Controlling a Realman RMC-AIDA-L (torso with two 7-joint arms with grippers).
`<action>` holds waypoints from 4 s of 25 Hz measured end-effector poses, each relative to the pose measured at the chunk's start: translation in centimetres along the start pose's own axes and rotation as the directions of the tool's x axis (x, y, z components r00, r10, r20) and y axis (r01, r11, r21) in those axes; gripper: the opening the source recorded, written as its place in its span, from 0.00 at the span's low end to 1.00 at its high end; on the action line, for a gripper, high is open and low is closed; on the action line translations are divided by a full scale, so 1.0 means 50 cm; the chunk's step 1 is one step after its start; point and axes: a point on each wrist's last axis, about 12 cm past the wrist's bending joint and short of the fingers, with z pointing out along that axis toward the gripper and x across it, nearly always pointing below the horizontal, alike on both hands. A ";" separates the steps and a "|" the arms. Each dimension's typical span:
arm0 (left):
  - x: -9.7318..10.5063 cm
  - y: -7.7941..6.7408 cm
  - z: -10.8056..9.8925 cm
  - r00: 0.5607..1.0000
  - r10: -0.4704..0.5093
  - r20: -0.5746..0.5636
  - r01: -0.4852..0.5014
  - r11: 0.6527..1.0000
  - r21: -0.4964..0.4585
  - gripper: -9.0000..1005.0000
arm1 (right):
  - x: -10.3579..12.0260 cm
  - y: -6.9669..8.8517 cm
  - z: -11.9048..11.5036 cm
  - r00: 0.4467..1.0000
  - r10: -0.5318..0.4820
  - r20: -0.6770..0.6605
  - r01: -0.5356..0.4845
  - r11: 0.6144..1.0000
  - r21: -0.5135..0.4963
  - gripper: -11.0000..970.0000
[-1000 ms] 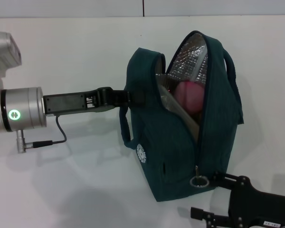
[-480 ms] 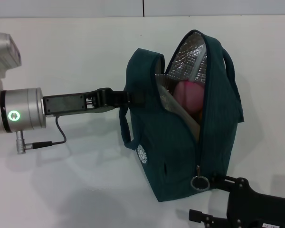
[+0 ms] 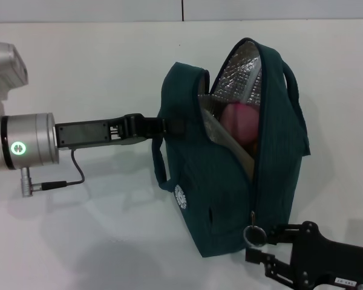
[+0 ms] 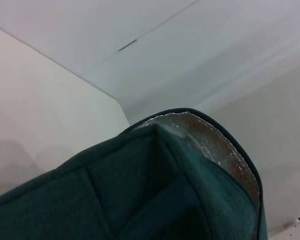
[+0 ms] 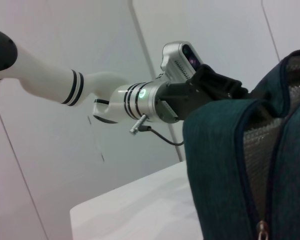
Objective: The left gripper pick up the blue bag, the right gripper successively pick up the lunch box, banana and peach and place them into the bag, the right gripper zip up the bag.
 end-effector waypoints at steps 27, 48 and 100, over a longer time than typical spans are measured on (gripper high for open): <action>-0.002 0.000 -0.003 1.000 0.001 0.008 -0.001 1.000 0.000 0.13 | -0.003 -0.005 -0.004 0.999 0.045 0.013 -0.045 0.999 0.020 0.02; 0.001 0.002 -0.008 1.000 0.002 0.021 -0.002 1.000 -0.005 0.13 | -0.025 0.009 -0.040 0.982 0.043 0.185 -0.054 0.997 0.052 0.03; 0.177 -0.020 -0.081 0.814 0.492 0.310 -0.540 0.836 0.090 0.78 | -0.158 -0.068 0.016 0.904 -0.135 0.406 0.115 0.991 0.072 0.04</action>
